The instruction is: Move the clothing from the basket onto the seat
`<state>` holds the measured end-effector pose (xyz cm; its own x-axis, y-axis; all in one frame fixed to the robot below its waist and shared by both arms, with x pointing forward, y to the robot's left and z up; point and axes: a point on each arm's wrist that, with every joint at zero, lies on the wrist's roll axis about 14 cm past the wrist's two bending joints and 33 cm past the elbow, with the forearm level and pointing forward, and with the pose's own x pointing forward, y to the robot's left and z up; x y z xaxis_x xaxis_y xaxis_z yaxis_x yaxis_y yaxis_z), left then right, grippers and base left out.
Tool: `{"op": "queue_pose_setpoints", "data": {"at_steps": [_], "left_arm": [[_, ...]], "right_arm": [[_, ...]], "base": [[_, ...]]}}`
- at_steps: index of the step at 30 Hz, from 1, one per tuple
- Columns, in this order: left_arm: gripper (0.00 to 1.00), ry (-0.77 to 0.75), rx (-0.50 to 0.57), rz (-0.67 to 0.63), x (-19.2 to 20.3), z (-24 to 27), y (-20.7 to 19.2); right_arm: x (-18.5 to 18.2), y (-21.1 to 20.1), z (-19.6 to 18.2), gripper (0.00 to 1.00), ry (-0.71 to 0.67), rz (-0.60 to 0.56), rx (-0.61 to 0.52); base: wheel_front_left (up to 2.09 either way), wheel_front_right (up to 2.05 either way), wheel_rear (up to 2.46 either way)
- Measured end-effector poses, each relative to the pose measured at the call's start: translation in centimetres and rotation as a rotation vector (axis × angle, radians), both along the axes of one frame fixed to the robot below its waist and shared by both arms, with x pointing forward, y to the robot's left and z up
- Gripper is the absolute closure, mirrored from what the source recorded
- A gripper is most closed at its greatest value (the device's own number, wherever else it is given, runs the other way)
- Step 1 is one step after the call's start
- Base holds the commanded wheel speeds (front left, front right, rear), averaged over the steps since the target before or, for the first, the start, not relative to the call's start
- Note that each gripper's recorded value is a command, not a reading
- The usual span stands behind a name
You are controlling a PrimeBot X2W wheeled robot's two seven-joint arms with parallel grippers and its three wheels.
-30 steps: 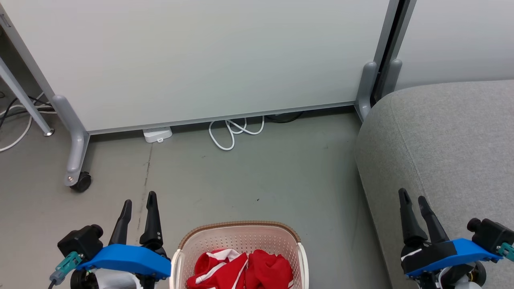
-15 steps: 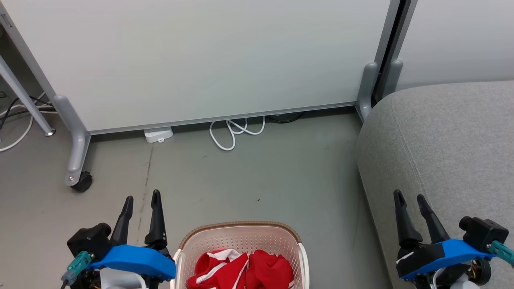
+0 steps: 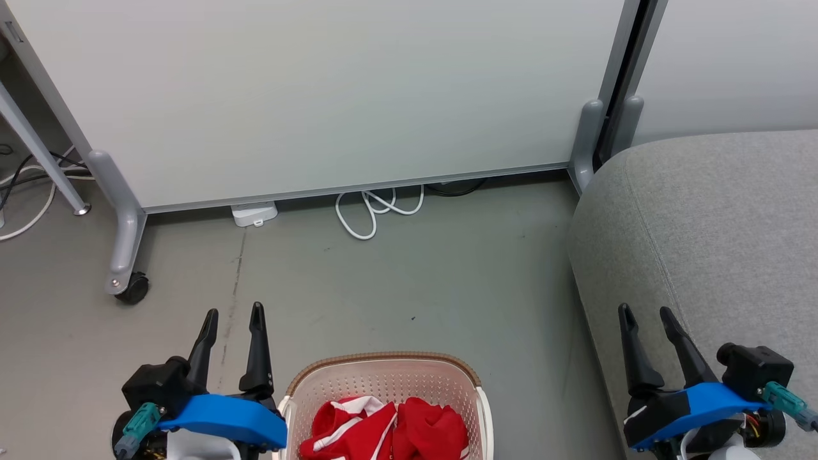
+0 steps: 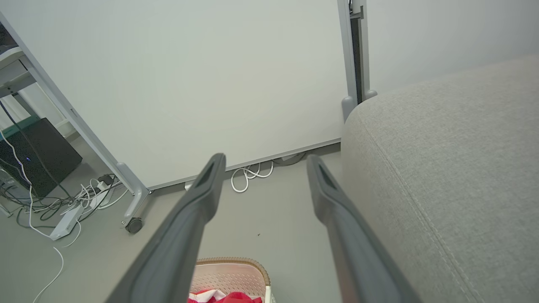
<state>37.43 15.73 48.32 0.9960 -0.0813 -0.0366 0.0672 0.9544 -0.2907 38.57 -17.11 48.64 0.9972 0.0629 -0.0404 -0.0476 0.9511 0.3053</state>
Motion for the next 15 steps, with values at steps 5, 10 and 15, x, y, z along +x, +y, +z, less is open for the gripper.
{"op": "queue_pose_setpoints", "data": {"at_steps": [5, 10, 15], "left_arm": [[0.0, -0.005, 0.029, -0.011, -0.09, -0.15, -0.22], [0.0, -0.013, 0.062, -0.019, -0.12, -0.17, -0.44], [0.0, -0.027, 0.102, -0.033, -0.14, -0.09, -0.71]], "right_arm": [[0.02, 0.22, 0.01, 0.0, -0.003, 0.012, -0.043], [0.04, 0.4, 0.08, 0.0, -0.011, 0.022, -0.081], [0.14, 0.58, 0.23, 0.0, -0.022, 0.033, -0.126]], "base": [[0.0, 0.0, 0.0], [0.0, 0.0, 0.0], [0.0, 0.0, 0.0]]}}
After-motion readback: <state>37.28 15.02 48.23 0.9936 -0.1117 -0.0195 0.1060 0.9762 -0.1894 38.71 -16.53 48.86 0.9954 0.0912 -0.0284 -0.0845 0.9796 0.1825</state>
